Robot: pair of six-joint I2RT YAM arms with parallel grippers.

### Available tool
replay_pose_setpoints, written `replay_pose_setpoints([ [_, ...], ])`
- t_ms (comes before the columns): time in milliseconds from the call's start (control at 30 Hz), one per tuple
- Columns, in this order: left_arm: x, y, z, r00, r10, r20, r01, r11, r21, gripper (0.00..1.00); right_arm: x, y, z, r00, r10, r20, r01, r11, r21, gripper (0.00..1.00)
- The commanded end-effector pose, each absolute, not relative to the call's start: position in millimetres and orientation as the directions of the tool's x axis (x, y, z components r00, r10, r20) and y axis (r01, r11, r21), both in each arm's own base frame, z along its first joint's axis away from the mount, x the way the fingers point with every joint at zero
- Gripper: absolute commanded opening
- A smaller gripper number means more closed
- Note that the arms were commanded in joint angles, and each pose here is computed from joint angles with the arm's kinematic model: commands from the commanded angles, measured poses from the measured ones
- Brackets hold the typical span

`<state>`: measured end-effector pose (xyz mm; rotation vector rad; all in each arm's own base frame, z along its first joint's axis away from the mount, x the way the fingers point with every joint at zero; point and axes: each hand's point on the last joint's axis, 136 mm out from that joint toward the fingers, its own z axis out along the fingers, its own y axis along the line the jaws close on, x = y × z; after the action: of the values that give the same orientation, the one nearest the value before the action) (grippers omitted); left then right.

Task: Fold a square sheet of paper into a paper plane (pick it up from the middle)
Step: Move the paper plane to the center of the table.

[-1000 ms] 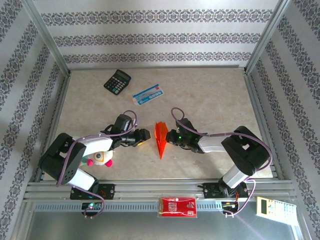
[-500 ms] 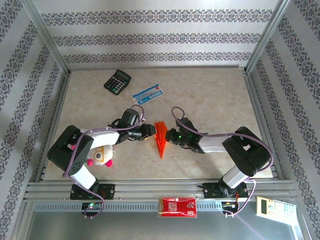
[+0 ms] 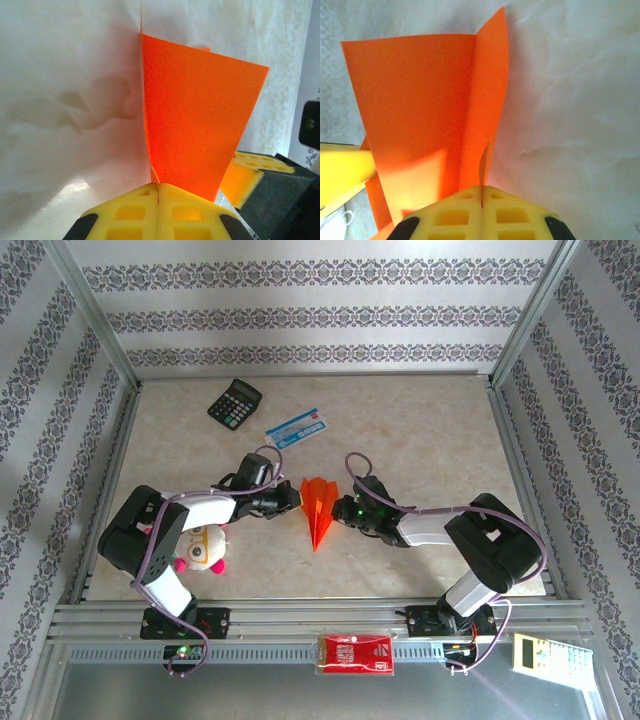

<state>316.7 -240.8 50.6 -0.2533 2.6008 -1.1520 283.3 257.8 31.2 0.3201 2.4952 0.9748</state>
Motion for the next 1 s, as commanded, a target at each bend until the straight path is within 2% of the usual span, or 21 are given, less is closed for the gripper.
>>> replay_pose_setpoints([
  [0,322.9,-229.9,51.9,-0.942,-0.266,-0.207,-0.030,0.678,-0.734,0.00,292.7,258.0,38.4,-0.843,0.406,-0.353,0.058,0.721,0.691,0.00],
  [167,326.0,-229.3,45.7,-0.946,-0.258,-0.195,-0.036,0.682,-0.731,0.00,301.9,268.9,35.2,-0.847,0.398,-0.353,0.051,0.722,0.690,0.00],
  [233,326.4,-229.0,41.5,-0.947,-0.258,-0.189,-0.042,0.686,-0.727,0.00,303.9,272.7,34.1,-0.850,0.393,-0.351,0.046,0.719,0.693,0.04],
  [367,327.8,-227.8,43.9,-0.945,-0.256,-0.205,-0.033,0.696,-0.717,0.10,305.0,275.8,35.5,-0.853,0.391,-0.346,0.040,0.710,0.703,0.09],
  [467,329.6,-220.0,53.5,-0.933,-0.262,-0.247,-0.021,0.725,-0.689,0.22,304.0,275.7,37.4,-0.853,0.392,-0.345,0.039,0.707,0.706,0.10],
  [533,328.5,-212.8,62.8,-0.918,-0.270,-0.289,-0.013,0.751,-0.660,0.33,303.1,275.3,38.8,-0.852,0.393,-0.345,0.038,0.704,0.710,0.12],
  [667,321.6,-207.5,82.9,-0.891,-0.250,-0.380,0.017,0.817,-0.577,0.43,302.0,275.2,40.2,-0.852,0.395,-0.344,0.037,0.699,0.714,0.14],
  [833,311.5,-231.0,104.6,-0.872,-0.139,-0.470,0.112,0.877,-0.467,0.47,301.3,273.8,40.4,-0.850,0.402,-0.341,0.039,0.693,0.720,0.17],
  [967,310.3,-253.3,101.0,-0.890,-0.081,-0.449,0.147,0.881,-0.450,0.44,301.3,272.0,38.9,-0.847,0.410,-0.338,0.046,0.689,0.723,0.17],
])
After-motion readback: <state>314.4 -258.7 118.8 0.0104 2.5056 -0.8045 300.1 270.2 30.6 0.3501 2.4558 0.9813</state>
